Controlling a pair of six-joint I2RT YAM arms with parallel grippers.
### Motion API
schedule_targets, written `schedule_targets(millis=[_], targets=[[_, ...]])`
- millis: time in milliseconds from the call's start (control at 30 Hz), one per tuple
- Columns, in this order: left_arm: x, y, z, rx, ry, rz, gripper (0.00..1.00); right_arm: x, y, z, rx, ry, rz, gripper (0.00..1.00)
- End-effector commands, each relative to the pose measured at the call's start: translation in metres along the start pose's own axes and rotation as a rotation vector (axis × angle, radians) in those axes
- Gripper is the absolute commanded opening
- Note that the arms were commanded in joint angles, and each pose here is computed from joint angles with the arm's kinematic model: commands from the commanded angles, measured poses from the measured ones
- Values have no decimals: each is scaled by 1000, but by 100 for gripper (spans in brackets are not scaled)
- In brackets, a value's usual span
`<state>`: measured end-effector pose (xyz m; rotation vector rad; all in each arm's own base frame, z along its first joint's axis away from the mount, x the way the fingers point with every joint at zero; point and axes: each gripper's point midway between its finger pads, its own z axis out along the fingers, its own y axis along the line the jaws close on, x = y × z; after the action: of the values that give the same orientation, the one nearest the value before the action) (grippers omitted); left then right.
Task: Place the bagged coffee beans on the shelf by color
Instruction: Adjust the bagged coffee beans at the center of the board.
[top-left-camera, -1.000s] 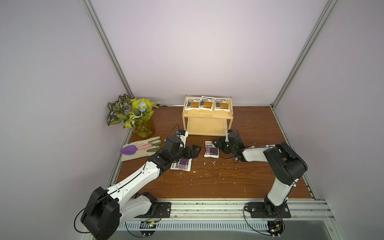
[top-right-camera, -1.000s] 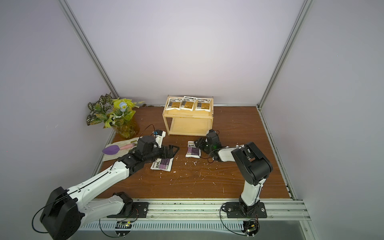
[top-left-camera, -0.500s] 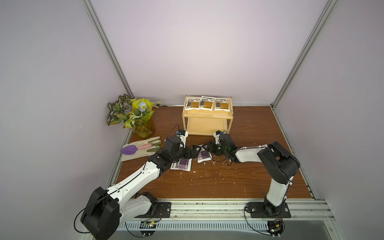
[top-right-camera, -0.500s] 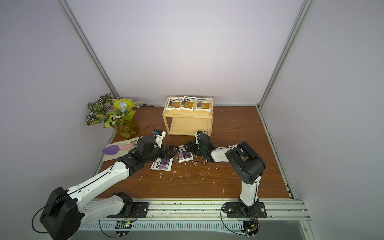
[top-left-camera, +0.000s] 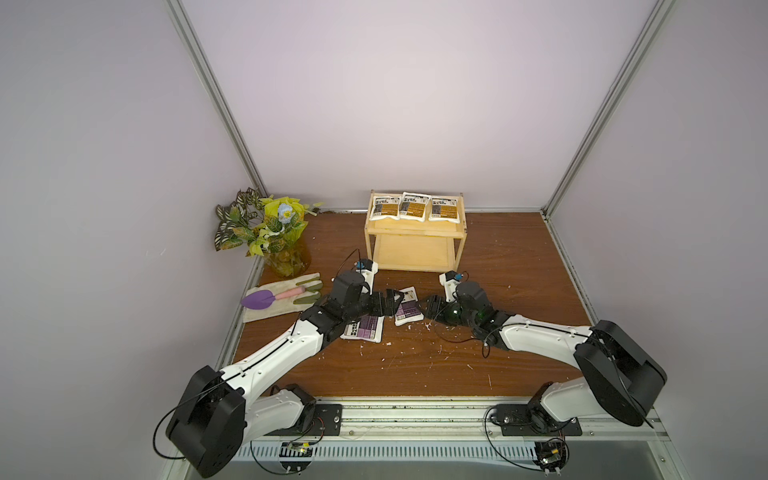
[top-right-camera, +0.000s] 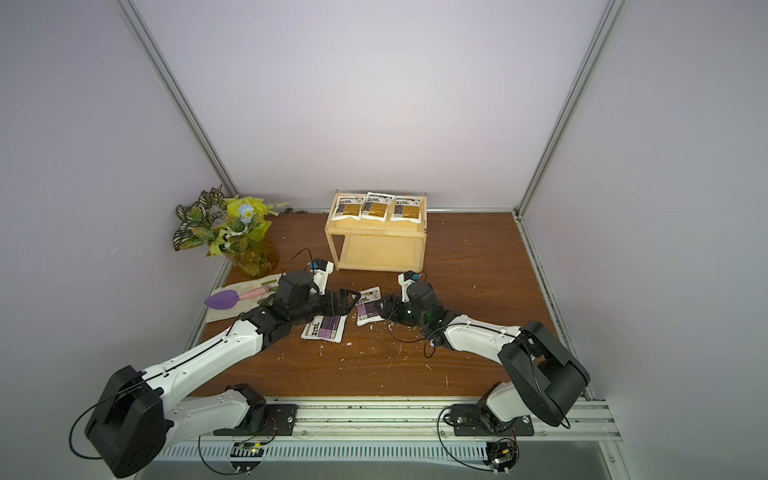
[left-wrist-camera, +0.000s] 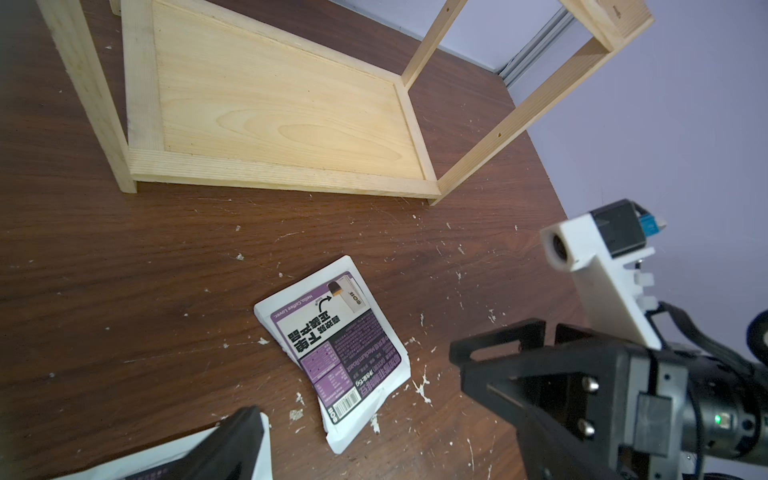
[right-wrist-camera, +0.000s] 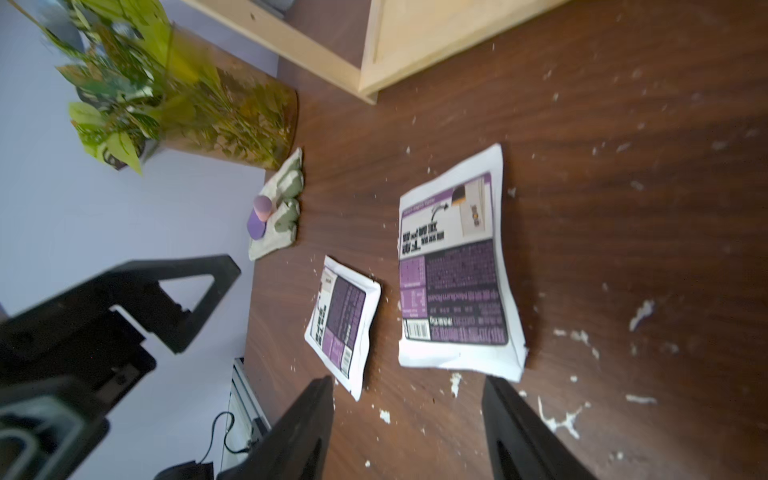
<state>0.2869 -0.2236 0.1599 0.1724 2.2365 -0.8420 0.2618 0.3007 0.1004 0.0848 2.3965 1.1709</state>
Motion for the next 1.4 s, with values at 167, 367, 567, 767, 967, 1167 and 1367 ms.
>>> schedule_targets(millis=[167,367,567,767,967,1167,1367], targets=[[-12,-2,1,-16,-41,8,100,45,10,13,-28,112,15,64],[-17,-5,2,-15,-39,15,100,57,11,29,-54,142,55,64],[-18,-5,2,-25,-39,20,100,50,3,37,-34,95,107,64],[-16,-3,3,-28,-33,17,100,38,-10,42,-21,27,205,64],[-13,0,6,-37,-21,22,100,15,-16,45,-51,-44,276,64],[-5,4,12,-46,8,32,100,-5,-26,44,-46,-89,308,64],[-1,9,16,-53,16,40,99,-21,-29,46,-67,-94,322,64]])
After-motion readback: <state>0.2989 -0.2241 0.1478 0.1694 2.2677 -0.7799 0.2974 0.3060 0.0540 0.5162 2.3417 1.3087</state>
